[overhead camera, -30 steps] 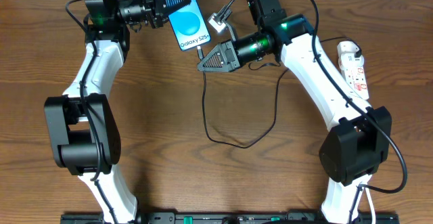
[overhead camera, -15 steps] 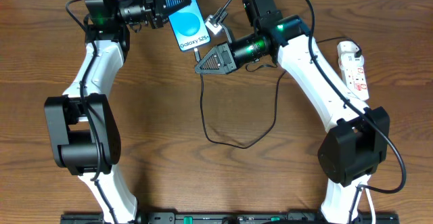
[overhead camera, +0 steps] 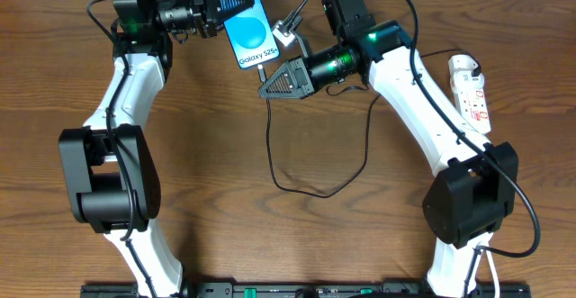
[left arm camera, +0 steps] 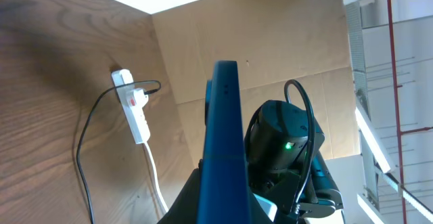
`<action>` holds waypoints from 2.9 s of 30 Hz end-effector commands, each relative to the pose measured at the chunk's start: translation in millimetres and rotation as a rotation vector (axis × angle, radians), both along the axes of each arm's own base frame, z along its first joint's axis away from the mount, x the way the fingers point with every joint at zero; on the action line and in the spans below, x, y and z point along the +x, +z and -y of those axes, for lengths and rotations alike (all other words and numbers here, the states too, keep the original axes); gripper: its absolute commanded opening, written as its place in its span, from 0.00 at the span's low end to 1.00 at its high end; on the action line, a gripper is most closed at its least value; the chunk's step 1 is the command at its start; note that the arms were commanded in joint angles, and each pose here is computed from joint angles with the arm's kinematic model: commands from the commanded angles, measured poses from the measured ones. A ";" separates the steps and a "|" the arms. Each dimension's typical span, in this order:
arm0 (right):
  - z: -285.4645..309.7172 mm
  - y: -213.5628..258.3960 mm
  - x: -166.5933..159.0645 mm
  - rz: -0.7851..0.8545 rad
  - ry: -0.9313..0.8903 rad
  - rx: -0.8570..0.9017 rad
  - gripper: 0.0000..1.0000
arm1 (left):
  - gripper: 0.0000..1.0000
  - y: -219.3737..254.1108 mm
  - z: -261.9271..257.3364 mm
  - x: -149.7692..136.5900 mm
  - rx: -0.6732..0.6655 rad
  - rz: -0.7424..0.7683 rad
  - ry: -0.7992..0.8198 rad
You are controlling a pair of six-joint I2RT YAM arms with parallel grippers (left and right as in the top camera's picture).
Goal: Plug charger to phone and switch on socket
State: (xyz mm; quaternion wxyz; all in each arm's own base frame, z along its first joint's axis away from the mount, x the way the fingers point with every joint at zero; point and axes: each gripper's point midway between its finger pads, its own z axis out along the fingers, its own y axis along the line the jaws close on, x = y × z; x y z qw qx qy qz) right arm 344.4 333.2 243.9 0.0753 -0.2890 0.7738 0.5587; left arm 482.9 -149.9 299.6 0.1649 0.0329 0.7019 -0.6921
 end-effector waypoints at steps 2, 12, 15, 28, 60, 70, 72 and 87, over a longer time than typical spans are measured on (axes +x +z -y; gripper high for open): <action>2.0 7.6 -0.5 0.047 0.012 0.020 0.01 | 0.08 14.4 1.2 -8.4 0.010 0.071 -0.031; 6.4 3.9 4.4 0.056 -0.007 -0.001 0.01 | 0.07 14.4 1.2 -8.4 0.010 0.071 -0.031; 9.4 -0.8 8.7 0.065 -0.027 -0.029 0.01 | 0.08 14.4 1.2 -8.4 0.010 0.071 -0.031; 10.3 -3.7 9.2 0.068 -0.032 -0.046 0.01 | 0.07 14.1 1.5 -10.0 0.014 0.089 -0.040; 2.0 3.7 -11.5 0.111 0.073 0.026 0.01 | 0.07 14.3 5.6 -9.8 0.008 0.065 -0.040; 3.2 3.5 -10.1 0.107 0.066 0.023 0.01 | 0.07 13.8 9.0 -15.1 0.011 0.067 -0.071; 3.0 3.6 -9.7 0.092 0.059 0.020 0.01 | 0.07 13.7 9.0 -15.3 0.013 0.079 -0.072; 7.6 4.2 -5.7 0.038 0.026 0.010 0.01 | 0.08 13.7 8.5 -14.9 0.016 0.101 -0.070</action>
